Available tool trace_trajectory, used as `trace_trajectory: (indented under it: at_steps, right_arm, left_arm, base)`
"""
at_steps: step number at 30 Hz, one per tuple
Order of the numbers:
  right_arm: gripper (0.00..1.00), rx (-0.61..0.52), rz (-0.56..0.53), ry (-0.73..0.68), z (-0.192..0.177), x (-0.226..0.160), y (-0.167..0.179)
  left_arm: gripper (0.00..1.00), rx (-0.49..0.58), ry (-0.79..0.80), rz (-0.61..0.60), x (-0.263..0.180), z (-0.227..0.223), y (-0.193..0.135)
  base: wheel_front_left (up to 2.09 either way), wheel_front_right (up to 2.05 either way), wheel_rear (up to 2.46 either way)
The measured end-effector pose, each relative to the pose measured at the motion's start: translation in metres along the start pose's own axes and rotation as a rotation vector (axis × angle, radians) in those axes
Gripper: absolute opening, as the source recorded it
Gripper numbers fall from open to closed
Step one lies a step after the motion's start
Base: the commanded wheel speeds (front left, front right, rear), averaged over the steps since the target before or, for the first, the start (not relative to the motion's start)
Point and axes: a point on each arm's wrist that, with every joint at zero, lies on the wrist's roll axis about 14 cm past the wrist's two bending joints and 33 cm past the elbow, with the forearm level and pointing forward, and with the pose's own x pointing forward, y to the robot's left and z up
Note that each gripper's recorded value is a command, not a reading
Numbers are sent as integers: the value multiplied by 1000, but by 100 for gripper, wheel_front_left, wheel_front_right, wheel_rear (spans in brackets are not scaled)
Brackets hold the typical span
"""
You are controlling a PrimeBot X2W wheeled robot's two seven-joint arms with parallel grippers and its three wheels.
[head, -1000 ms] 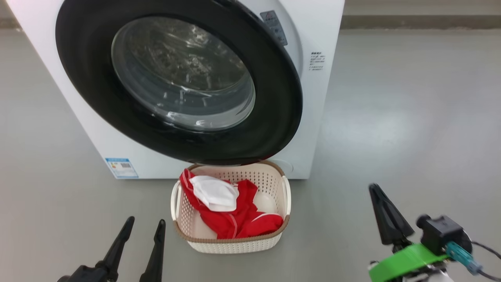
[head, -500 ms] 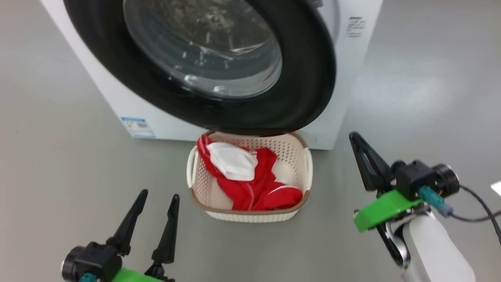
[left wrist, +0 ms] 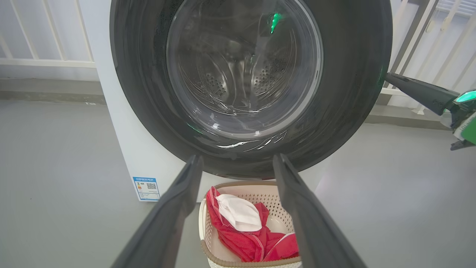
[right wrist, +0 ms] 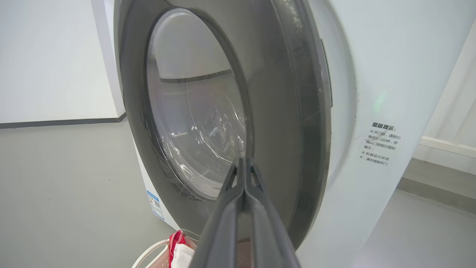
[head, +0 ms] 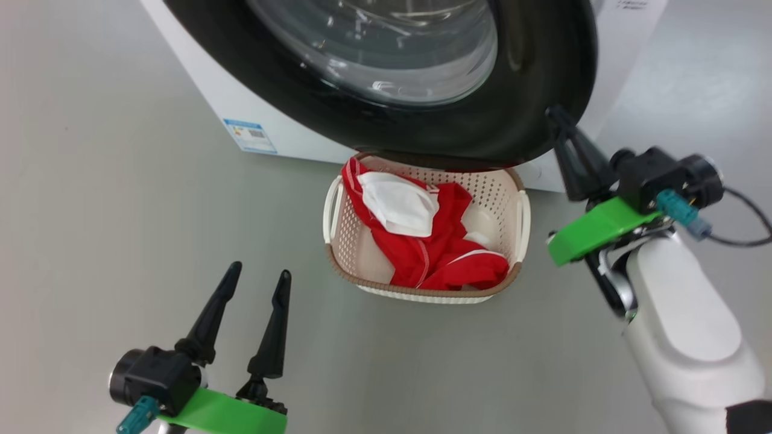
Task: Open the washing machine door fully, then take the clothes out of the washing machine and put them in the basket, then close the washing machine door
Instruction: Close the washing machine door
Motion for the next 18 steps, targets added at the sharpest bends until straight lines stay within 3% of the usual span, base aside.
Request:
trace_trajectory:
  at_steps: [18]
  right_arm:
    - [0, 33, -37, -51, 4, 40, -21]
  left_arm:
    - [100, 13, 43, 16, 6, -14, 5]
  base:
    - [0, 0, 0]
